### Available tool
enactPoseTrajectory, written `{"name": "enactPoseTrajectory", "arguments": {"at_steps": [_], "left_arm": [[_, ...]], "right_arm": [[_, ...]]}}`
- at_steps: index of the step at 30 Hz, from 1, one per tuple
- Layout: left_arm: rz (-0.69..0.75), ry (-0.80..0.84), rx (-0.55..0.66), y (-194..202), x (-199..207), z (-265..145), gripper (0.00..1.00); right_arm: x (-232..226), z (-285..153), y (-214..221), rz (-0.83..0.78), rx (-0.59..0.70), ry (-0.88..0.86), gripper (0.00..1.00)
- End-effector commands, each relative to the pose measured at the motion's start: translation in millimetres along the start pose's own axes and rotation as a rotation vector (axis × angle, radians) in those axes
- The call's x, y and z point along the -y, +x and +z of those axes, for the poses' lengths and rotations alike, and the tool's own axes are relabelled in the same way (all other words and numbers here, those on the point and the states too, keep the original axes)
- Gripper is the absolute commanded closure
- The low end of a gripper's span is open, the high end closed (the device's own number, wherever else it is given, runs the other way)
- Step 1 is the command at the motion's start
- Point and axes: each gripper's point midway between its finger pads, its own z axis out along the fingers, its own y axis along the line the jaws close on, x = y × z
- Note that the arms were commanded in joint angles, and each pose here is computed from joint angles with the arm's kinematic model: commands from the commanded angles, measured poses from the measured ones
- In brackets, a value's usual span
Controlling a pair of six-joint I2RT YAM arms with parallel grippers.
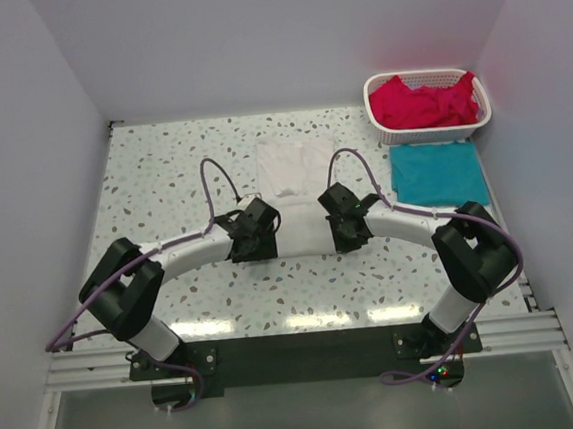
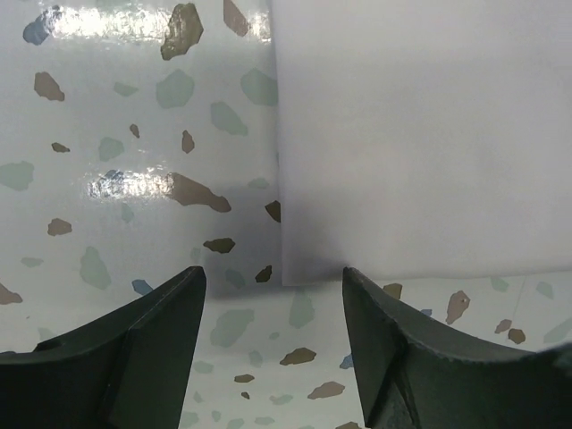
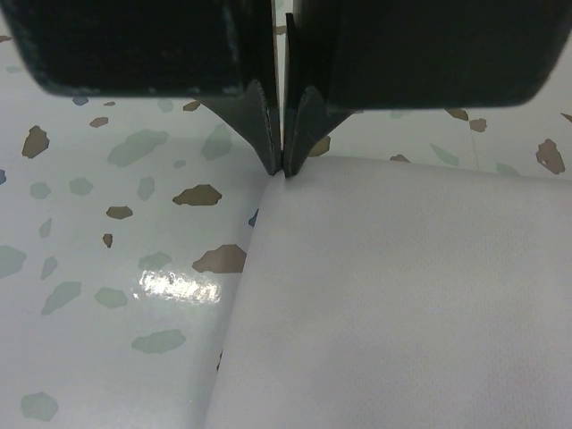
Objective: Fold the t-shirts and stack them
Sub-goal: Fold the tshirt
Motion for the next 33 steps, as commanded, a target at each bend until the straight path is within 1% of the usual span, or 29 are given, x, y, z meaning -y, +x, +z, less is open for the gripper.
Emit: {"name": "enactPoseTrajectory", "arguments": {"at_steps": [1,2,4,5,8,13,18,22,23,24,25,26,27,28,29,30,31,33], "left_arm": [[-0.009,0.032,0.039,-18,15,-4,0.33],[-0.007,0.027,0.035,-17,15,-2,0.37],[-0.001,0.030,0.034,-19,17,-2,0.40],[-0.001,0.030,0.032,-19,18,-2,0.44],[0.007,0.015,0.013,-14,16,2,0.50],[0.022,-0.006,-0.026,-3,11,9,0.53],[0.035,-0.022,-0.055,4,9,18,0.59],[0.039,-0.037,-0.071,7,6,21,0.67],[0.039,-0.040,-0.076,9,6,22,0.71],[0.040,-0.039,-0.087,12,6,22,0.73],[0.036,-0.040,-0.091,13,5,22,0.75],[0.037,-0.039,-0.096,15,5,22,0.80],[0.036,-0.038,-0.102,18,4,22,0.83],[0.035,-0.037,-0.105,19,4,23,0.86],[0.034,-0.033,-0.108,21,4,22,0.90],[0.033,-0.031,-0.114,23,4,22,0.92],[0.033,-0.029,-0.117,25,5,22,0.94],[0.032,-0.023,-0.117,26,5,20,0.96]], "right_arm": [[25,19,46,-0.031,-0.144,0.109,1.00],[25,19,46,-0.030,-0.143,0.108,1.00],[24,18,45,-0.034,-0.139,0.105,1.00],[24,18,45,-0.034,-0.140,0.107,1.00],[24,18,44,-0.034,-0.138,0.106,1.00],[24,15,44,-0.036,-0.137,0.103,1.00],[23,14,42,-0.037,-0.134,0.101,1.00],[21,8,37,-0.035,-0.123,0.094,1.00],[20,5,34,-0.030,-0.113,0.090,0.98],[20,2,34,-0.031,-0.112,0.088,0.95],[19,-1,30,-0.026,-0.102,0.084,0.89],[18,-3,28,-0.022,-0.095,0.081,0.85],[16,-9,24,-0.017,-0.081,0.072,0.81],[15,-12,20,-0.012,-0.070,0.065,0.73],[13,-15,17,-0.003,-0.061,0.055,0.70],[12,-19,14,0.003,-0.049,0.047,0.66],[8,-22,10,0.006,-0.037,0.036,0.61],[4,-25,8,0.016,-0.034,0.015,0.57]]}}
